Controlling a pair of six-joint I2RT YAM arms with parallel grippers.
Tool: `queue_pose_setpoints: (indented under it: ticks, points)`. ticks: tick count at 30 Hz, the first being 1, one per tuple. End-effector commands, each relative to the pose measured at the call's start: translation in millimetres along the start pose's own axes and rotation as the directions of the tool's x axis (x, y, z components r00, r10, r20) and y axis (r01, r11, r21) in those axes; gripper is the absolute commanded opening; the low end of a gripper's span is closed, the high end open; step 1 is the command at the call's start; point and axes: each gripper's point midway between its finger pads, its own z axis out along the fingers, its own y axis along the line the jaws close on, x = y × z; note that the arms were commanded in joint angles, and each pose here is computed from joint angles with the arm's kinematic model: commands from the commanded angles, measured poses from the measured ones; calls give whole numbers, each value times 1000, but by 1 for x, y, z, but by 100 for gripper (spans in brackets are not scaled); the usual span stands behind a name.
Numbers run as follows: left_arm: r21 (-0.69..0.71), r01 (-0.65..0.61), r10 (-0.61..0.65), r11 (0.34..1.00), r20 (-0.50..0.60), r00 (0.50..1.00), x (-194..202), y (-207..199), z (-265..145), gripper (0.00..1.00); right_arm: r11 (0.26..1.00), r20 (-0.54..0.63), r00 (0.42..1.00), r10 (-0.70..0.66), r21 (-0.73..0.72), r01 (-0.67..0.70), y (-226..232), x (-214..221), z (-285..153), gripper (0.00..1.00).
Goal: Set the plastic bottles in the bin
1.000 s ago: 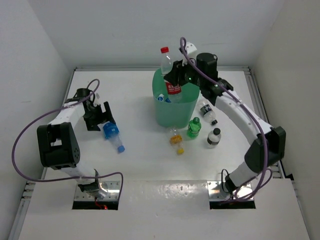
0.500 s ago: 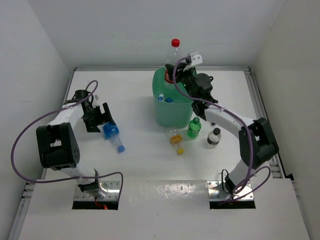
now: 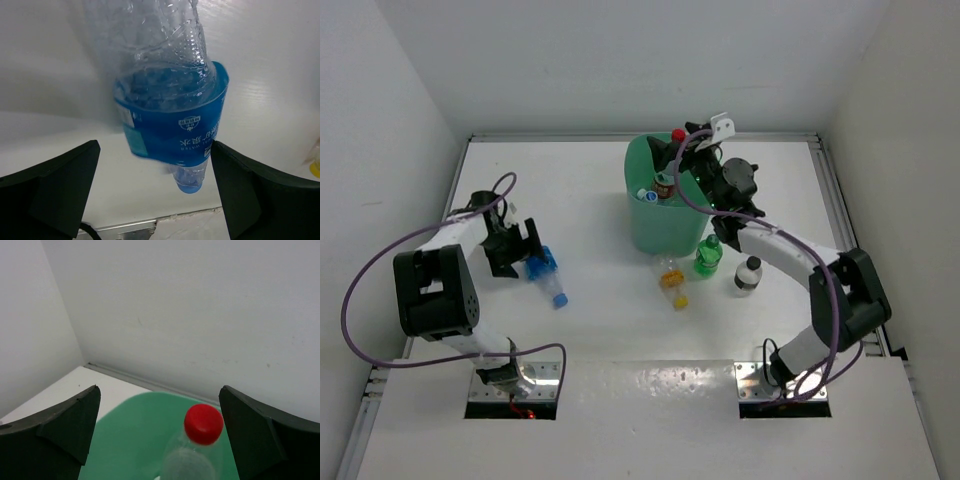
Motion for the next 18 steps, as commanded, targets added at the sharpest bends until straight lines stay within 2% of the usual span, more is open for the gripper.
queue_pose_setpoints:
  ticks: [1,2,5,6,8,9,10,11,13,14,15,16,17,18]
  points:
    - [-26,30,-29,999,14,999,-3,7,2,99,999,102,995,8,-33,-4,4,-65,-1,100]
    - [-28,32,-32,999,5,999,-2,8,4,99,999,133,991,12,-40,-7,8,-86,-3,100]
    - [-33,48,-48,998,-13,999,-2,11,17,99,998,93,996,0,-63,6,7,-97,-7,100]
    - [-29,43,-43,999,4,999,-10,10,19,99,998,120,993,-1,-64,9,6,-118,-13,100]
    - [-33,53,-54,998,-21,998,-8,10,28,97,998,44,999,-9,-61,11,-3,-111,-17,100]
    - [-29,42,-43,999,-16,999,-12,7,32,97,997,30,999,-12,-72,14,-5,-122,-25,100]
    - [-44,55,-56,997,-24,998,-14,10,36,93,998,-15,1000,-17,-65,16,-11,-118,-28,100]
    - [-40,45,-45,998,-18,999,-15,7,37,93,999,-69,997,-15,-46,12,-18,-110,-33,100]
    - [-40,45,-45,998,-18,999,-18,7,41,81,998,-79,997,-21,-54,16,-22,-123,-43,97]
    - [-18,32,-32,999,-14,999,-22,3,39,70,999,-156,988,-8,-40,2,-27,-110,-54,96]
    - [-1,29,-29,1000,-9,1000,-25,-1,38,65,998,-164,986,-11,-70,0,-22,-116,-59,96]
    - [75,1,-1,997,7,1000,-30,-13,29,61,998,-186,983,-5,-58,-6,-29,-115,-64,94]
    - [134,-45,36,990,67,997,-47,-28,16,54,997,-280,960,14,-72,-35,-24,-98,-77,93]
    - [173,-78,56,982,131,990,-61,-40,0,53,997,-302,953,15,-71,-39,-24,-100,-81,93]
